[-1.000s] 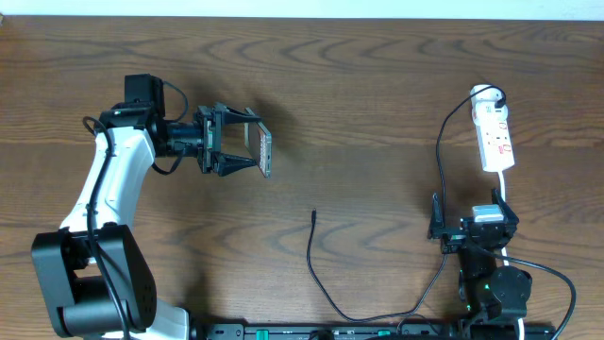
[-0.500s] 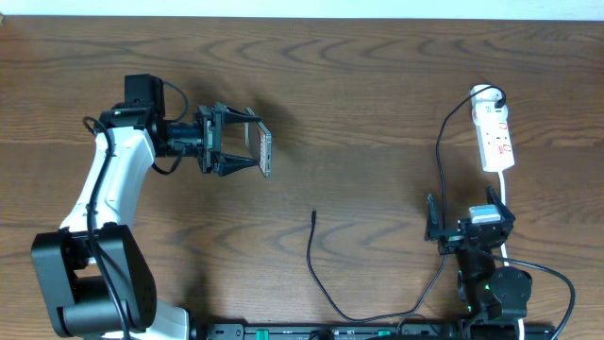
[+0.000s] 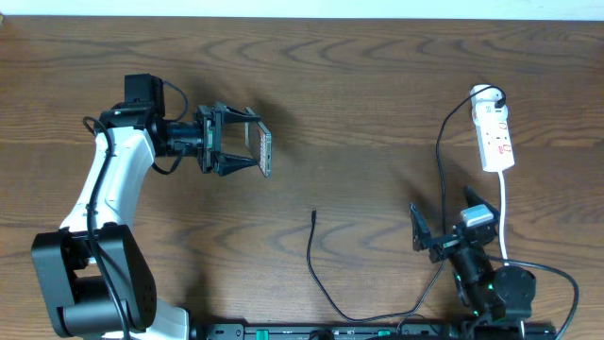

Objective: Plug charger to phone and switch on socket
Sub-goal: 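Raise the right gripper and swing it toward the left gripper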

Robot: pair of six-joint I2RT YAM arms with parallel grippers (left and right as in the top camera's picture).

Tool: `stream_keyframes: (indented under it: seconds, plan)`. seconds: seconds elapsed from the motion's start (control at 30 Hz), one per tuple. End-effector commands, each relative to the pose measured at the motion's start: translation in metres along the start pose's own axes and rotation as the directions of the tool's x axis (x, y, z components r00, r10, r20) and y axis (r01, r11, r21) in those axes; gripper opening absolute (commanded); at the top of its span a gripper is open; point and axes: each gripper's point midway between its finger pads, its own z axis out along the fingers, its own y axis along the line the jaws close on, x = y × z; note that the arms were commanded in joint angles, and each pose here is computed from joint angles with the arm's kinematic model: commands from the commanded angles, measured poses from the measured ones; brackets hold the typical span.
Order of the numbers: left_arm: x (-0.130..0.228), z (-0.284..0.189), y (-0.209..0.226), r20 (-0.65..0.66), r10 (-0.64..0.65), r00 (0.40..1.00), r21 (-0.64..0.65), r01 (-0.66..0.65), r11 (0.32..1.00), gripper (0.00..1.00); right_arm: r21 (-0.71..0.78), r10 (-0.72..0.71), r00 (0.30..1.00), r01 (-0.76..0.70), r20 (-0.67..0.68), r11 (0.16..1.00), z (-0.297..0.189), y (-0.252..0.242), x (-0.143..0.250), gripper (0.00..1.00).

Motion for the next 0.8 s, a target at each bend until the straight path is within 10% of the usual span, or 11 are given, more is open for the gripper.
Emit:
stream_keyframes:
  seconds: [0.0,0.37,0.57,0.77]
  plan:
    - [0.011,-0.005,-0.017,-0.006,0.058,0.998,0.027,-0.058,0.998,0.07,-0.046,0.027,0.999,-0.027,0.020,0.999,-0.009,0.010,-0.041,0.99]
    - [0.002,-0.005,-0.013,0.046,0.065,0.997,-0.002,-0.065,0.998,0.07,-0.364,0.169,0.969,-0.225,-0.178,0.904,0.020,0.052,-0.108,0.99]
    - [-0.011,-0.006,-0.007,0.119,0.069,0.991,-0.045,-0.064,0.997,0.07,-0.826,0.140,0.974,-0.223,-0.176,0.518,0.019,0.107,-0.154,0.99]
    - [-0.015,-0.007,-0.005,0.138,0.070,0.988,-0.057,-0.063,0.996,0.07,-0.823,0.234,0.893,-0.446,-0.384,0.351,0.036,0.115,-0.159,0.99]
